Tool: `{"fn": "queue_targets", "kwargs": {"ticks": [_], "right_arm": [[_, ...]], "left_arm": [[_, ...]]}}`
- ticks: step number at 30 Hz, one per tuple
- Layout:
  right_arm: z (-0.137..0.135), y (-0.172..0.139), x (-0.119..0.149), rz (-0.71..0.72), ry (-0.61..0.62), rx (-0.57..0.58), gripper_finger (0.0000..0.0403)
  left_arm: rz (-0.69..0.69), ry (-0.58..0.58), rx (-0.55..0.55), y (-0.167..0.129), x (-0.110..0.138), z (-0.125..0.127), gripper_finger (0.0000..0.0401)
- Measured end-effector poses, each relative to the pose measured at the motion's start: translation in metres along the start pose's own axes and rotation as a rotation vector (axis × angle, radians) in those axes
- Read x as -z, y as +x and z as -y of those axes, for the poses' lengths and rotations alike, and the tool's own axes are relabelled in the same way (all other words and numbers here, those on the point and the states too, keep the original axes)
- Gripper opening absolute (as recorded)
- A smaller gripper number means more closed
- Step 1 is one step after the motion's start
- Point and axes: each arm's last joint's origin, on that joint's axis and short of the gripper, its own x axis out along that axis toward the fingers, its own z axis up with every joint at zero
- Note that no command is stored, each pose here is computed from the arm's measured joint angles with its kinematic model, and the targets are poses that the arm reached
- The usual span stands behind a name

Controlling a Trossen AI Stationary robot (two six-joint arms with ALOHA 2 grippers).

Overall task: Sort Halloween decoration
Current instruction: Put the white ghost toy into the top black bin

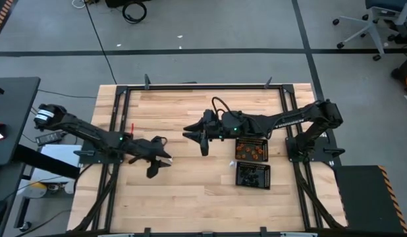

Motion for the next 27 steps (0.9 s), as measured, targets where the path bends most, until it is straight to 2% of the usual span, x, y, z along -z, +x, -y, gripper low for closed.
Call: {"fn": "queue_targets", "kwargs": {"ticks": [3, 7, 9, 17, 22, 27], "right_arm": [[0.000, -0.001, 0.003, -0.030, 0.011, 0.009, 0.0127], [-0.001, -0.001, 0.003, -0.035, 0.040, 0.004, 0.0127], [-0.001, -0.001, 0.003, -0.033, 0.050, 0.003, 0.0127], [-0.001, -0.001, 0.002, -0.030, 0.064, -0.001, 0.0127], [-0.001, -0.001, 0.002, -0.029, 0.063, -0.001, 0.0127], [-0.001, -0.001, 0.001, -0.022, 0.064, -0.005, 0.0127]], "left_arm": [[0.110, -0.007, 0.042, 0.000, 0.008, 0.001, 0.0181], [0.192, 0.167, 0.077, 0.000, 0.023, 0.001, 0.0184], [0.196, 0.218, 0.079, 0.000, 0.029, 0.000, 0.0189], [0.184, 0.283, -0.040, 0.000, 0.040, -0.011, 0.0226], [0.190, 0.284, -0.064, 0.002, 0.044, -0.017, 0.0256], [0.250, 0.295, -0.078, 0.009, 0.038, -0.019, 0.0263]]}}
